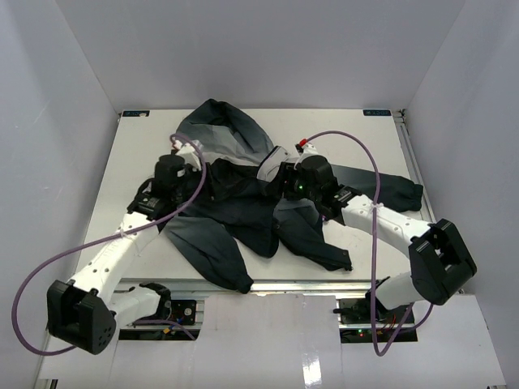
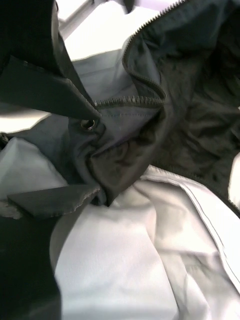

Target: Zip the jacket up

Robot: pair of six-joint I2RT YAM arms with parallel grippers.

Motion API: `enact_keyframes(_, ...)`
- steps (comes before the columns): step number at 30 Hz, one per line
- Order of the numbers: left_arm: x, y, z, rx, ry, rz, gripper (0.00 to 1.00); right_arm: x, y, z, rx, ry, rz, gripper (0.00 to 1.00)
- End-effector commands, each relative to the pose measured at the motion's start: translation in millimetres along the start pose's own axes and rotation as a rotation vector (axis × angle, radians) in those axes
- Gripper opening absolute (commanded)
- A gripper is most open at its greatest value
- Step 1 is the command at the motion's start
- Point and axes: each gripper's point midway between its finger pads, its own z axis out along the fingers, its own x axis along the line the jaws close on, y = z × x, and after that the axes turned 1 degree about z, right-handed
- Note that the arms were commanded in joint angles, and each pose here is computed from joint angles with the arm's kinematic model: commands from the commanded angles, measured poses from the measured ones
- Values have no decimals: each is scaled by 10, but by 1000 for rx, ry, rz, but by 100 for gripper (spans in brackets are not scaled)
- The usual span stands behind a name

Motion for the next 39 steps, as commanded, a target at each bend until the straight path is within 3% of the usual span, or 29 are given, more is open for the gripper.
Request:
enact_keyframes(1,-296,-218,145,29,-1,83,53,-39,375,-172,-110,-66,-41,65)
enact_keyframes(10,-944,-856,484,124,-71,204,54,-299,577,-631,-158,-220,-113,69)
enact_keyframes(20,-877,-1221,679,158,-22,198,54,-441,-187,-755,27,-75,-329,73)
enact_keyframes(24,-797,-1309,711,167,4,192,38,-498,-250,-669,49,-79,-346,71)
enact_keyframes(25,-770,-1317,708,164,17,188,18,-458,-279,-634,63,-52,-346,69)
enact_keyframes(26,-706,-1353,676,168,35,184,6,-459,-301,-599,71,-46,-344,62)
enact_keyframes(27,-686,-1331,652,156,46,175,1,-457,-287,-585,66,-47,-342,55)
enact_keyframes(32,-187,-1329,305,89,231,130,0,-682,-16,-445,22,-193,-301,10)
enact_keyframes(39,166,-1481,27,68,334,49,0,-1315,286,-298,40,-363,-150,8)
